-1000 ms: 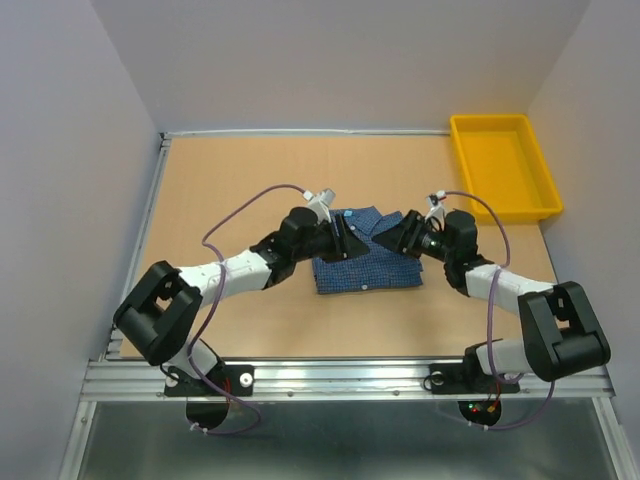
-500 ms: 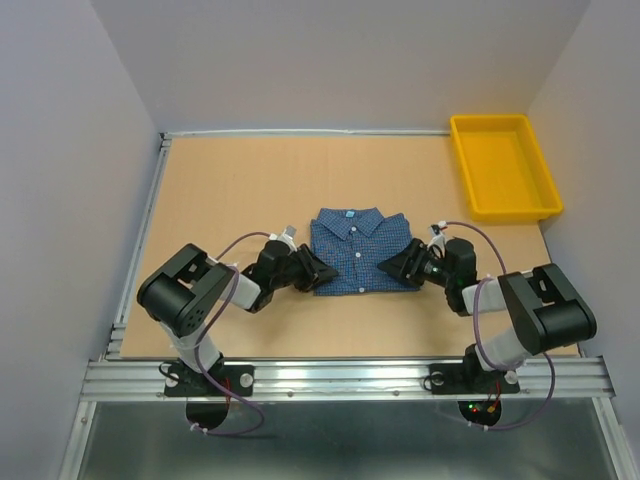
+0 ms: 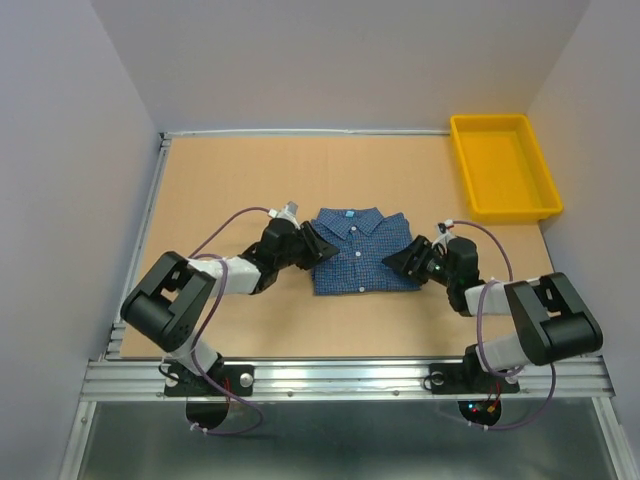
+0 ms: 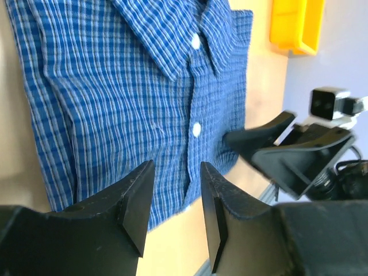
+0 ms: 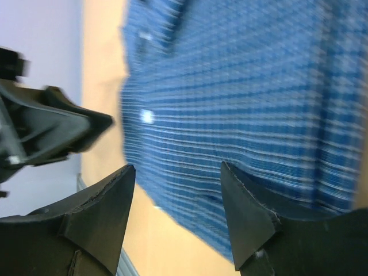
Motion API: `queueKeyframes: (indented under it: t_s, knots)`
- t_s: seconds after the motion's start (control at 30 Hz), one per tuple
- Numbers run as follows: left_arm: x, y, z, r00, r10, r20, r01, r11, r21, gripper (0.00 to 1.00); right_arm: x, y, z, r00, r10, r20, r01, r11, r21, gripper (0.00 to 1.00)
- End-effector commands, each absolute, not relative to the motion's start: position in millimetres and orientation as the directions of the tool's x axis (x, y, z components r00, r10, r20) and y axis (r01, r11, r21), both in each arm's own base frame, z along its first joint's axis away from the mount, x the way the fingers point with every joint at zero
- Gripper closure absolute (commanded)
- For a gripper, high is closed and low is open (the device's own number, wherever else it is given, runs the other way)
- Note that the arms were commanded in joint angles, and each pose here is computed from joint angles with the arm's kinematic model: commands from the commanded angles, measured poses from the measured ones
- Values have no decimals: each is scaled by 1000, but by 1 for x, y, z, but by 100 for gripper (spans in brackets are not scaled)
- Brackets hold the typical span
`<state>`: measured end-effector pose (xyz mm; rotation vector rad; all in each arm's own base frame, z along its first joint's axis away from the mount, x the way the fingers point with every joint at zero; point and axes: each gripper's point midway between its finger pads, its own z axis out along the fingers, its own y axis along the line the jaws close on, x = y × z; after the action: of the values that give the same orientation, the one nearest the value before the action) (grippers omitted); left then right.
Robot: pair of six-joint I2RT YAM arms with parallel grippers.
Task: Fold and stack the long sleeve shirts
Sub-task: Fold the shirt
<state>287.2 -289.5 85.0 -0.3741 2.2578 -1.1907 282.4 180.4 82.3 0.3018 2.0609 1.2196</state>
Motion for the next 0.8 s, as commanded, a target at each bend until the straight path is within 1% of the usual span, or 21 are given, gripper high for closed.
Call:
queueKeyframes:
  t_s: [0.0, 0.17, 0.23, 0.27, 0.33, 0.37, 0.4, 0.43, 0.53, 0.6, 0.63, 0.67, 0.77]
  knots:
    - [292, -285, 52, -820, -463, -335, -45, 636, -770, 52, 291, 165, 50, -709, 557, -432, -38, 582, 812, 34]
    - [298, -261, 29, -800, -519, -300, -133, 641, -756, 53, 289, 146, 38, -681, 602, -418, 31, 593, 804, 34]
    - [303, -252, 31, -791, -538, -290, -149, 630, -762, 53, 292, 145, 51, -664, 598, -450, -11, 593, 805, 34]
    - [300, -249, 32, -793, -537, -288, -152, 632, -760, 53, 289, 144, 48, -682, 587, -437, 8, 603, 798, 34]
    - [299, -244, 46, -786, -528, -322, -130, 650, -749, 52, 293, 141, 63, -689, 547, -476, -9, 650, 760, 32]
    - [300, -239, 50, -776, -522, -354, -121, 674, -729, 50, 297, 136, 69, -673, 539, -506, -8, 679, 734, 32]
    - [301, -235, 64, -758, -534, -376, -116, 677, -727, 44, 300, 131, 76, -662, 504, -555, -31, 721, 693, 30]
    - [295, -228, 62, -760, -532, -373, -143, 697, -703, 41, 301, 127, 92, -649, 491, -581, -43, 739, 672, 29]
    - [280, -221, 72, -751, -546, -371, -151, 689, -709, 25, 300, 118, 108, -625, 459, -631, -52, 782, 621, 23]
    - [265, -225, 69, -768, -528, -363, -153, 702, -696, 22, 293, 117, 116, -636, 447, -629, -49, 790, 611, 19]
    - [259, -226, 71, -769, -532, -354, -161, 697, -698, 21, 289, 117, 116, -647, 442, -621, -43, 793, 608, 15]
    - [247, -232, 66, -790, -505, -349, -153, 713, -684, 21, 284, 116, 119, -652, 438, -619, -43, 793, 607, 13]
    - [236, -232, 50, -805, -488, -338, -183, 745, -641, 21, 274, 117, 122, -668, 428, -609, -47, 792, 609, 8]
